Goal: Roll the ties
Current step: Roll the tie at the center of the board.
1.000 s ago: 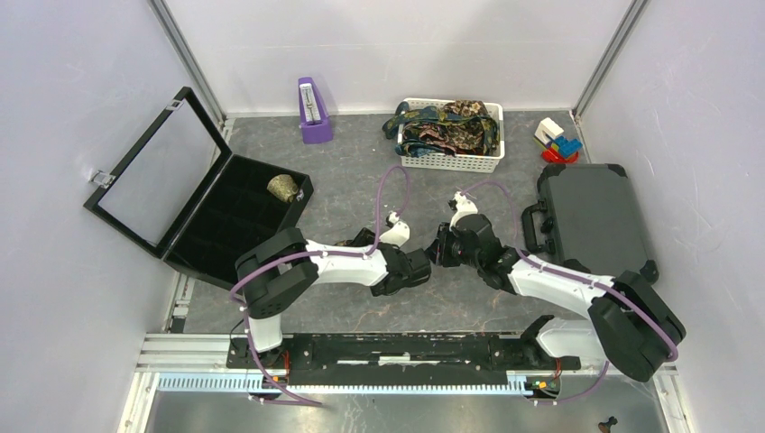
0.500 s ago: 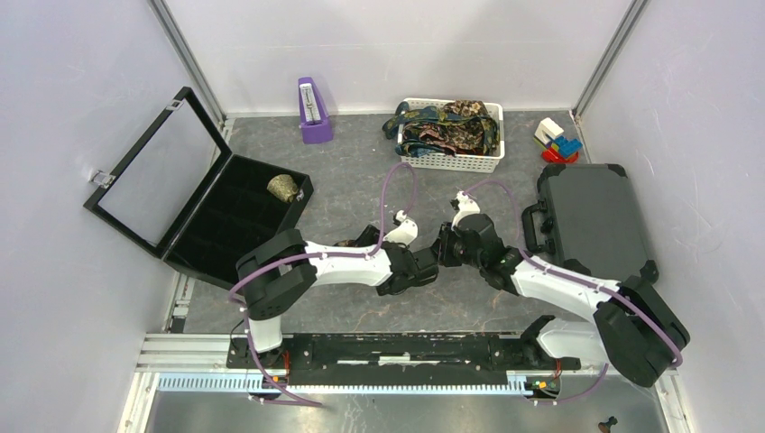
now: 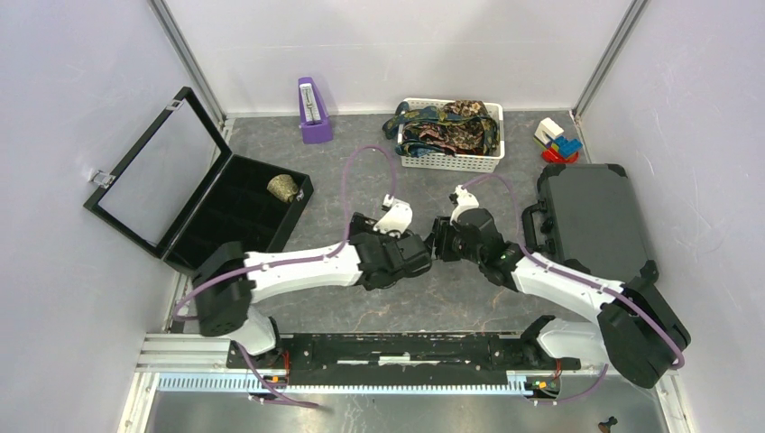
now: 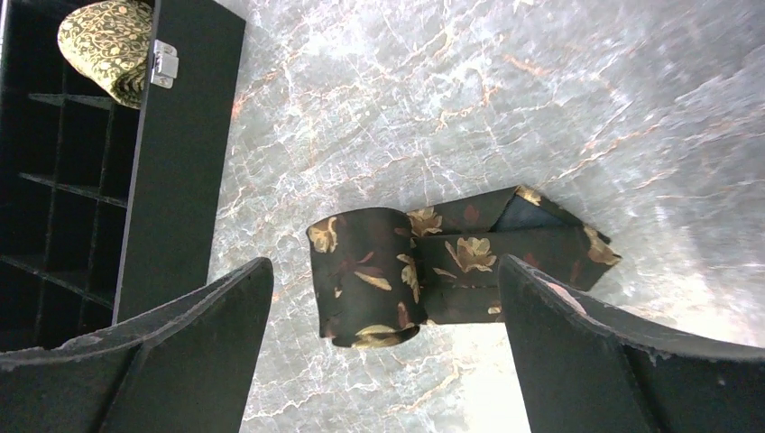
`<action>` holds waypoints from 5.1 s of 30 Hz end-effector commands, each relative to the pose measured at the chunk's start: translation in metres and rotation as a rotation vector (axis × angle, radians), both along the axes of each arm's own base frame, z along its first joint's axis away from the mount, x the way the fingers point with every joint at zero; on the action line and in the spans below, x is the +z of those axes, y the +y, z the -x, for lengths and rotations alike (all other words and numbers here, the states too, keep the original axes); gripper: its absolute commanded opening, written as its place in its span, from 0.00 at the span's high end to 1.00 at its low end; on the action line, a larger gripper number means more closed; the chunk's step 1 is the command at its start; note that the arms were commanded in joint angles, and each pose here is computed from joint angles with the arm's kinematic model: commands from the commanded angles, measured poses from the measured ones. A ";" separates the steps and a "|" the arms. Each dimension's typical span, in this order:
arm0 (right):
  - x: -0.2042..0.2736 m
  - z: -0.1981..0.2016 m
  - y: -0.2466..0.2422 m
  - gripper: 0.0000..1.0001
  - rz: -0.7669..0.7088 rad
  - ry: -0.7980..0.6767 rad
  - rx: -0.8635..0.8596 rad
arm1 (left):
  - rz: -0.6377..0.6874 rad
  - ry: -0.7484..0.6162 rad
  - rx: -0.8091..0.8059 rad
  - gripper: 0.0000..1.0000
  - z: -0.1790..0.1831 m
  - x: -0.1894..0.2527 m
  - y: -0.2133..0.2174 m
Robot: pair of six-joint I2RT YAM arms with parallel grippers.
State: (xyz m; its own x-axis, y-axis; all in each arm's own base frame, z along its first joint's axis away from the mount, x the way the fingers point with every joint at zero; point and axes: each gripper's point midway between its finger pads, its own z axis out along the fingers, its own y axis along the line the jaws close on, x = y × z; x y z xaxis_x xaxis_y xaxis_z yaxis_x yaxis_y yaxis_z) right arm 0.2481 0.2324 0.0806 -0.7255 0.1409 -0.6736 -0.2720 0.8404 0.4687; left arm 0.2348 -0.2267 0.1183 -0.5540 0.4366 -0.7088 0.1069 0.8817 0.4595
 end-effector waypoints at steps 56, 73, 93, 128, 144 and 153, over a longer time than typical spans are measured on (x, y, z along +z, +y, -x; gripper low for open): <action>0.000 0.016 0.180 0.47 -0.006 0.064 0.225 | 0.741 0.147 0.149 0.08 0.042 0.018 0.103; -0.016 0.013 0.154 0.48 0.006 0.080 0.188 | 0.787 0.213 0.111 0.15 0.043 -0.007 0.086; -0.011 0.001 0.150 0.48 -0.009 0.077 0.191 | 0.927 0.147 0.029 0.06 0.008 -0.029 0.073; 0.021 -0.015 0.157 0.48 -0.042 0.027 0.195 | 1.055 0.166 -0.009 0.12 -0.006 -0.063 0.059; -0.003 -0.025 0.169 0.49 -0.013 0.061 0.188 | 1.061 0.172 -0.022 0.15 -0.004 -0.061 0.058; -0.011 -0.025 0.167 0.49 -0.012 0.069 0.181 | 1.064 0.167 -0.034 0.09 -0.002 -0.051 0.058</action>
State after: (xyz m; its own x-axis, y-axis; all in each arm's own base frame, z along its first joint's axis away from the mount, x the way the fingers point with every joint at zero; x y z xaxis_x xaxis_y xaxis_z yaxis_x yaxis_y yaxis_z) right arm 0.2672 0.3958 0.0684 -0.7934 -0.0060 -0.6087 -0.3833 0.7817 0.4919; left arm 0.2349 -0.1663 0.0529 -0.6944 -0.3460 -0.6309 0.0946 0.8253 -0.5567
